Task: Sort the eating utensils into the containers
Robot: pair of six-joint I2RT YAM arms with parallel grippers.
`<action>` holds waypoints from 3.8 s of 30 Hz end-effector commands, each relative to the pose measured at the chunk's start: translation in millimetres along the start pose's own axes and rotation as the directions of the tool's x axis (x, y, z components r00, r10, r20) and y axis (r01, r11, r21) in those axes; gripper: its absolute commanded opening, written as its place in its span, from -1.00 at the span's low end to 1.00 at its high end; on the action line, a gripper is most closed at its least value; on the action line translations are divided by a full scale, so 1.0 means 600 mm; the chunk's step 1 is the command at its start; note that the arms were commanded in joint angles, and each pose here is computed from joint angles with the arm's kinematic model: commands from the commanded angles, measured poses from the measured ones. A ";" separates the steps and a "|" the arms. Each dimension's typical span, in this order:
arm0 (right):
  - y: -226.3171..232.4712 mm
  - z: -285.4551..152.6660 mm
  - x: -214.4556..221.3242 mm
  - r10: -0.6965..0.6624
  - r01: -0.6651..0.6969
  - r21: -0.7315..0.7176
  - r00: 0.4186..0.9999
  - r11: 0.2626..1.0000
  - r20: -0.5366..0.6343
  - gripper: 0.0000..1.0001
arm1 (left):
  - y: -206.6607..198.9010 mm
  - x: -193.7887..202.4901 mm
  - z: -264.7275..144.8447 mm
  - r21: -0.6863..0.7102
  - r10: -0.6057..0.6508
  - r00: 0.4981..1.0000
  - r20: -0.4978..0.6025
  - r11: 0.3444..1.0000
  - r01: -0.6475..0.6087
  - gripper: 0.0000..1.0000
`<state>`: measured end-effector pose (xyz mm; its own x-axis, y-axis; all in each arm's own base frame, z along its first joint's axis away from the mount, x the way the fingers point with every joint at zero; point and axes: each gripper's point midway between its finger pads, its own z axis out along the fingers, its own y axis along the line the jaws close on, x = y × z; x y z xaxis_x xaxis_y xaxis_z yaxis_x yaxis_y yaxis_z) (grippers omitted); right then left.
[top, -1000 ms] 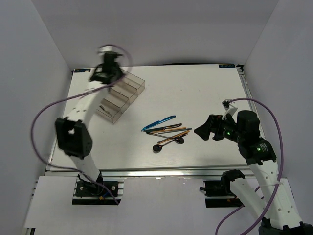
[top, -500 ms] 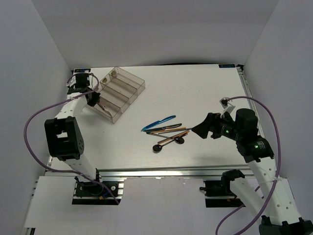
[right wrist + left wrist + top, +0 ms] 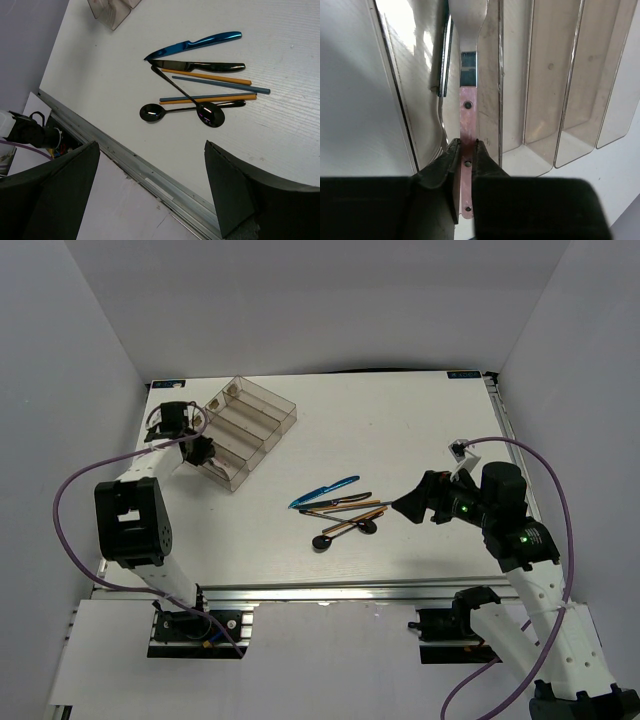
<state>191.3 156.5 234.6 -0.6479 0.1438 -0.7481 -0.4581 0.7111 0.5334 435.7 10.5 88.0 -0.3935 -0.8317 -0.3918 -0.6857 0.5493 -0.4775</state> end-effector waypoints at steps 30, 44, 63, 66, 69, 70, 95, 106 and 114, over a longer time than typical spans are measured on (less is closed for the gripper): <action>-0.016 -0.013 -0.017 -0.055 0.054 0.087 0.998 0.995 0.015 0.79 | -0.297 0.459 -0.197 0.340 0.958 -0.058 0.280 -0.155 -0.927 0.89; -0.013 -0.027 -0.002 -0.067 0.068 0.091 0.998 0.994 -0.014 0.79 | -0.267 0.560 -0.086 0.462 0.944 -0.300 0.140 -0.330 -0.823 0.59; -0.003 -0.036 -0.006 -0.081 0.081 0.074 0.997 0.994 -0.009 0.79 | -0.191 0.612 -0.014 0.550 0.927 -0.374 0.017 -0.321 -0.771 0.18; -0.001 -0.038 -0.007 -0.081 0.081 0.072 0.997 0.994 -0.010 0.79 | -0.186 0.621 -0.011 0.571 0.926 -0.378 0.005 -0.313 -0.759 0.17; 0.001 -0.040 -0.008 -0.083 0.083 0.071 0.997 0.994 -0.009 0.79 | -0.170 0.630 0.004 0.582 0.920 -0.391 -0.027 -0.303 -0.755 0.09; 0.003 -0.041 -0.007 -0.083 0.083 0.067 0.997 0.994 -0.009 0.79 | -0.164 0.631 0.009 0.582 0.917 -0.397 -0.039 -0.302 -0.755 0.04; 0.013 -0.046 0.000 -0.084 0.084 0.036 0.996 0.996 -0.001 0.79 | -0.176 0.579 0.067 0.339 0.928 -0.364 -0.073 -0.320 -0.885 -1.00; 0.014 -0.042 0.001 -0.076 0.076 0.025 0.997 0.997 0.003 0.79 | -0.252 0.567 0.014 0.355 0.955 -0.291 0.051 -0.290 -0.889 -1.00; 0.013 -0.043 0.000 -0.077 0.077 0.027 0.997 0.997 0.006 0.79 | -0.285 0.550 -0.023 0.360 0.962 -0.253 0.101 -0.273 -0.892 -1.00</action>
<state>171.4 141.3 237.1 -0.6380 0.0842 -0.7654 -0.4597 0.7558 0.4663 410.3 -358.9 20.4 -0.5044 0.7731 -0.3845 0.7710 0.6038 0.2026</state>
